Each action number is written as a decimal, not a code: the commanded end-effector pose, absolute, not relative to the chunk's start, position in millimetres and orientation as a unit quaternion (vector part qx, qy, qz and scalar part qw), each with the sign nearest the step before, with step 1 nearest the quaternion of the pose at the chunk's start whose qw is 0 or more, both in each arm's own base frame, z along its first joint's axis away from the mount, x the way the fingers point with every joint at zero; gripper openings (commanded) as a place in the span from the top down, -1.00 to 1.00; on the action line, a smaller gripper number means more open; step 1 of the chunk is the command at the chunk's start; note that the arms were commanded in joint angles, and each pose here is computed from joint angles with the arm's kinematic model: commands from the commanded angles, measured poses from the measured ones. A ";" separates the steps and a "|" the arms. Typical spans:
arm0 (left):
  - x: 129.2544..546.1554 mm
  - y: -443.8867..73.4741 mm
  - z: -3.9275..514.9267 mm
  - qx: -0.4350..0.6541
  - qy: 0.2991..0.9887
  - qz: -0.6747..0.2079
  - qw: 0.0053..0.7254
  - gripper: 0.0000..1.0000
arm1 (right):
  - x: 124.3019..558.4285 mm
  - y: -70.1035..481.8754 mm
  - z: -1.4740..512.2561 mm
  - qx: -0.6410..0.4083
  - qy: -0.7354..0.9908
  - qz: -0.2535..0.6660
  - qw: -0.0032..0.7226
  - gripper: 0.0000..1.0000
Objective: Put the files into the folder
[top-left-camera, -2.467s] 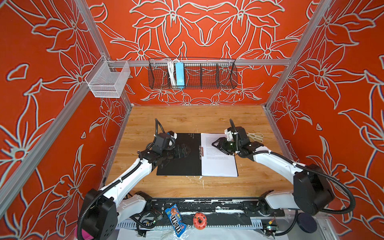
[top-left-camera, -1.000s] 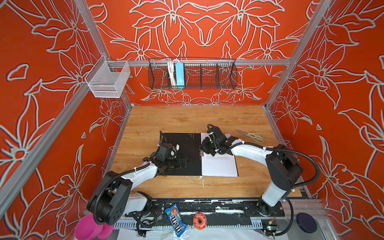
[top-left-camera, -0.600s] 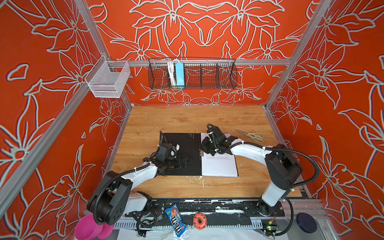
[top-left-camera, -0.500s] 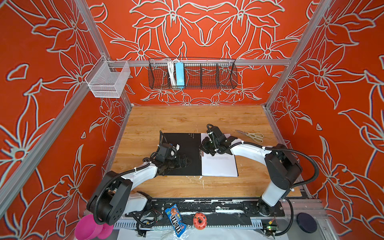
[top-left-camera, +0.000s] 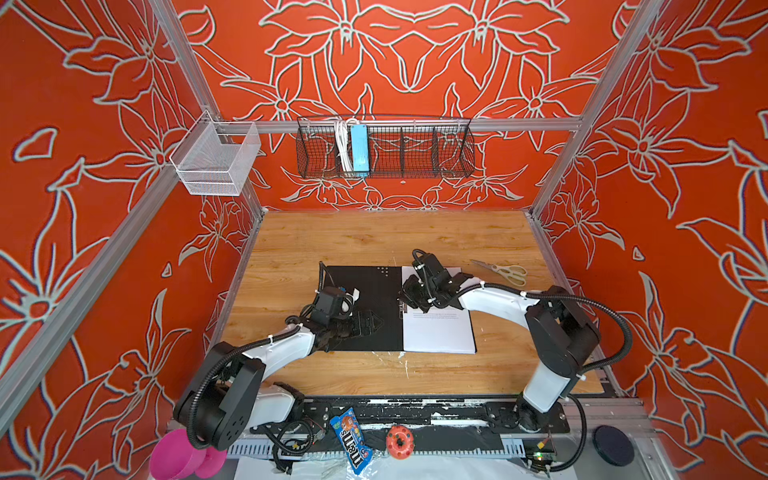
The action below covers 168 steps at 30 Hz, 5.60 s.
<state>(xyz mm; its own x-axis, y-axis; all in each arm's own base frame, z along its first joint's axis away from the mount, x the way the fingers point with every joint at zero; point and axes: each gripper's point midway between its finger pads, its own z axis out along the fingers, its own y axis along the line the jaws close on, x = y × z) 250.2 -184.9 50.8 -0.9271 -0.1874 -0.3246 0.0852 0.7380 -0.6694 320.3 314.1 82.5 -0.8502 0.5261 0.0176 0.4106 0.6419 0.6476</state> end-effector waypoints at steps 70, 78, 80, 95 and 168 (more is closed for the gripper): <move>251.9 -175.2 -7.0 -0.124 0.940 -0.306 0.089 -0.95 | 357.6 309.4 77.8 0.245 0.901 0.344 0.096 1.00; 238.2 -151.4 -28.5 -0.186 0.940 -0.281 0.054 -0.96 | 332.4 289.0 42.6 0.210 0.925 0.306 0.081 1.00; 233.6 -144.9 -33.1 -0.203 0.939 -0.274 0.051 -0.95 | 326.5 280.2 35.8 0.199 0.931 0.293 0.090 1.00; 218.3 -120.8 -47.8 -0.252 0.936 -0.244 0.024 -0.95 | 292.2 210.8 -33.5 0.167 0.969 0.142 0.111 1.00; 226.7 -116.5 -57.4 -0.254 0.943 -0.214 0.001 -0.95 | 283.4 203.6 -34.7 0.097 0.985 0.046 0.132 1.00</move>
